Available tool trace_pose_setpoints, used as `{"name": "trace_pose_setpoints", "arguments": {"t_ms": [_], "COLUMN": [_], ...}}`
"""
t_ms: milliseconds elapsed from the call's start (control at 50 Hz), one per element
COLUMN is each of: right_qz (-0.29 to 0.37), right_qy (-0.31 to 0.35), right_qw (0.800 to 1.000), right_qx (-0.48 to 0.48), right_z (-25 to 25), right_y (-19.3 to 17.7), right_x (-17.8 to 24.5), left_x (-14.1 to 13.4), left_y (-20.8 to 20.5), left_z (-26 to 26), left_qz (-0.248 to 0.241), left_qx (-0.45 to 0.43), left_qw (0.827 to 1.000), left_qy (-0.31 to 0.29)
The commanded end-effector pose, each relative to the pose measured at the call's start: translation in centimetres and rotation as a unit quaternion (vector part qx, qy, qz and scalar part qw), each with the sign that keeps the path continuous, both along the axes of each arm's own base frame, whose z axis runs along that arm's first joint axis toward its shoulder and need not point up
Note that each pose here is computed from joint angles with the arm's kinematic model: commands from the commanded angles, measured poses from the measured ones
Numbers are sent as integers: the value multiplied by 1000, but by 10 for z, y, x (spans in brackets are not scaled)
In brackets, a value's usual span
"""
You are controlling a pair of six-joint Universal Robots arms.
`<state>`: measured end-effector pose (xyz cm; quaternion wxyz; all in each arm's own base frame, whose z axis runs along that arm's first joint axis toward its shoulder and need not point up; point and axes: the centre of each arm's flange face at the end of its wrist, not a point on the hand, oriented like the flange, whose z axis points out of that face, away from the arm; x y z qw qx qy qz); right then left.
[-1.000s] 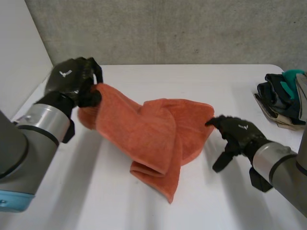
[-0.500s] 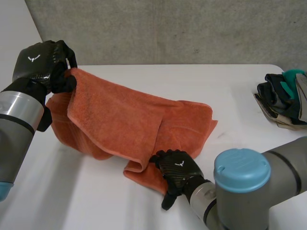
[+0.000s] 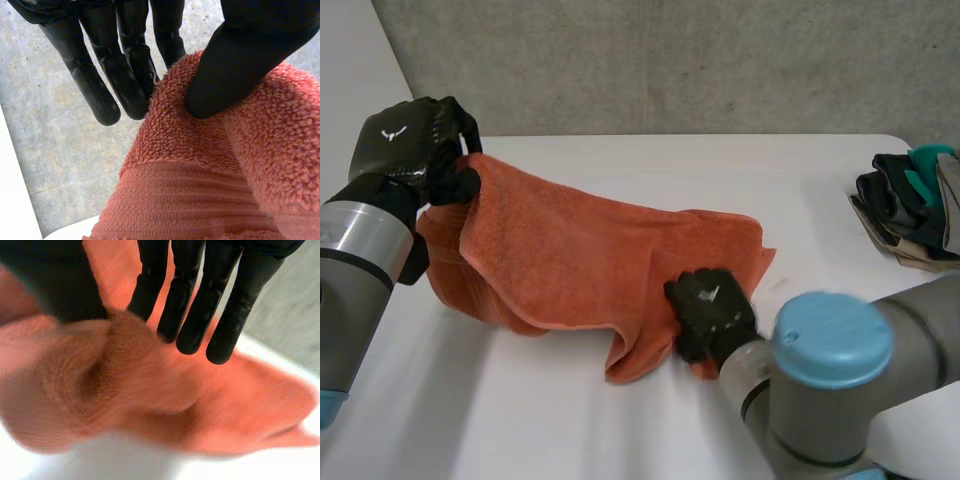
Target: Fold the laundry.
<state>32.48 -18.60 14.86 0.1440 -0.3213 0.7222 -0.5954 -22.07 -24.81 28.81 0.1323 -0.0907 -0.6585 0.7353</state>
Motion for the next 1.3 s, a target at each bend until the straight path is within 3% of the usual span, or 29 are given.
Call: {"name": "trace_pose_setpoints", "arguments": {"t_ms": [20,100,220,380,460,520,600,640,680,720,780,840,940,1020,1080,1160,1300], "right_qz": [-51,-23,2,20,6,-41,-136,-182,-203,-223,-223,-218,-173,-132,-95,-68,-30], "right_qy": [34,147,237,269,260,228,150,91,57,11,-1,3,51,102,147,183,197], "right_qw": [988,977,965,962,963,962,934,899,874,835,825,832,877,915,945,964,977], "right_qx": [-142,-153,-108,-42,-69,-145,-296,-388,-439,-503,-519,-510,-445,-367,-275,-182,-79], "right_z": [120,159,154,91,77,89,144,185,210,247,264,260,204,152,103,59,-6], "right_y": [-42,-37,-32,-67,-99,-137,-180,-193,-196,-192,-182,-177,-164,-147,-128,-111,-99], "right_x": [-54,-76,-90,-79,-69,-58,-48,-46,-45,-47,-49,-50,-52,-59,-66,-80,-82], "left_x": [12,19,15,-5,-17,-31,-52,-52,-52,-55,-53,-46,-30,-18,-13,-11,-12], "left_y": [2,4,8,-17,-57,-98,-133,-152,-157,-155,-147,-137,-119,-105,-95,-81,-78], "left_z": [12,12,-4,-69,-81,-75,-23,22,51,78,98,91,39,-17,-46,-90,-150], "left_qz": [21,31,-2,-53,-50,-40,-12,23,40,44,41,31,14,7,0,-18,-40], "left_qx": [-11,-6,25,117,88,23,-107,-200,-258,-316,-343,-309,-194,-92,-39,36,108], "left_qw": [999,996,991,977,975,974,970,961,952,941,935,948,977,988,990,986,961], "left_qy": [-33,-88,-133,-171,-199,-221,-220,-191,-161,-112,-76,-71,-89,-121,-138,-163,-252]}}
